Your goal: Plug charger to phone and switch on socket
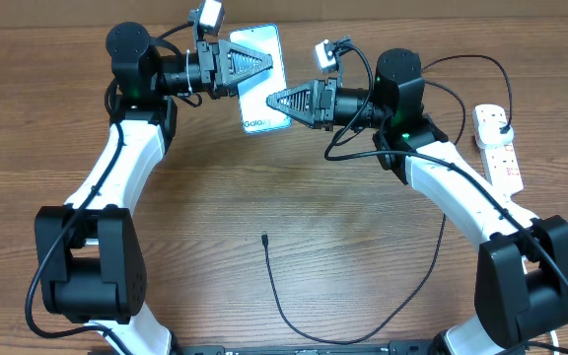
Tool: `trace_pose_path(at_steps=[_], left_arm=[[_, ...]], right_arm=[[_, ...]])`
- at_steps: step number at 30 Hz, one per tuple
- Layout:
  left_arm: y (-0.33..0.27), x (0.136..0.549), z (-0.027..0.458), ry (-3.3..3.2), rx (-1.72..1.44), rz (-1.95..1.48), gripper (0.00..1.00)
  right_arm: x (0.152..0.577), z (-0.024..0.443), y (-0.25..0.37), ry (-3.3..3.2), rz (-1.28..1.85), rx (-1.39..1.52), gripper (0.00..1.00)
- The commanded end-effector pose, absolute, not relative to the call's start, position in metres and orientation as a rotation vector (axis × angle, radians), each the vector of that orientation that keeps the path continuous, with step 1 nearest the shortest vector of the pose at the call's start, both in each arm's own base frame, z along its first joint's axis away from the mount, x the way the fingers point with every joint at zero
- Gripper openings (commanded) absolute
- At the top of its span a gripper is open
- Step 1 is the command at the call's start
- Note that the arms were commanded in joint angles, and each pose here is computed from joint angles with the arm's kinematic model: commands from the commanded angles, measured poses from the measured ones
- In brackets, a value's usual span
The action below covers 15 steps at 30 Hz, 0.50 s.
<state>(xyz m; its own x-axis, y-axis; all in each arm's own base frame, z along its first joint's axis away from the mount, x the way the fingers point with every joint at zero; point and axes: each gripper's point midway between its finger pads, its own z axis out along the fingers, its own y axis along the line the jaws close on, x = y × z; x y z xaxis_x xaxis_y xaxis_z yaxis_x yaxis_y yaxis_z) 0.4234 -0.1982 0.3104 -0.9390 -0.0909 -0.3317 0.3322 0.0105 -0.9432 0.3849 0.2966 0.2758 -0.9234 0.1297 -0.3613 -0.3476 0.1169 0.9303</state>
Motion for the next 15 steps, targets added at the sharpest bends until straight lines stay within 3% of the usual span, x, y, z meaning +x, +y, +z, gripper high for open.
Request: trace_pose_path(at_steps=[1, 4, 9, 13, 15], left_arm=[[-0.2095, 0.4018, 0.3255, 1.972, 0.435, -2.007, 0.4], [-0.2094, 0.4016, 0.3254, 1.962, 0.453, -1.996, 0.4], [-0.2094, 0.4015, 0.3254, 1.962, 0.453, -1.997, 0.27], [-0.2094, 0.4012, 0.3253, 1.963, 0.456, -1.998, 0.23], [-0.2094, 0.4012, 0.3253, 1.963, 0.456, -1.998, 0.19]], right_arm=[[0.3999, 0.2794, 0.2916, 2.039, 1.829, -0.087, 0.04], [0.3996, 0.2798, 0.2917, 2.05, 1.849, -0.059, 0.04], [0.3999, 0.2797, 0.2912, 2.05, 1.848, -0.058, 0.04], [0.3989, 0.2775, 0.2915, 2.063, 1.851, -0.053, 0.04], [0.3969, 0.2767, 0.2919, 2.071, 1.857, -0.062, 0.09]])
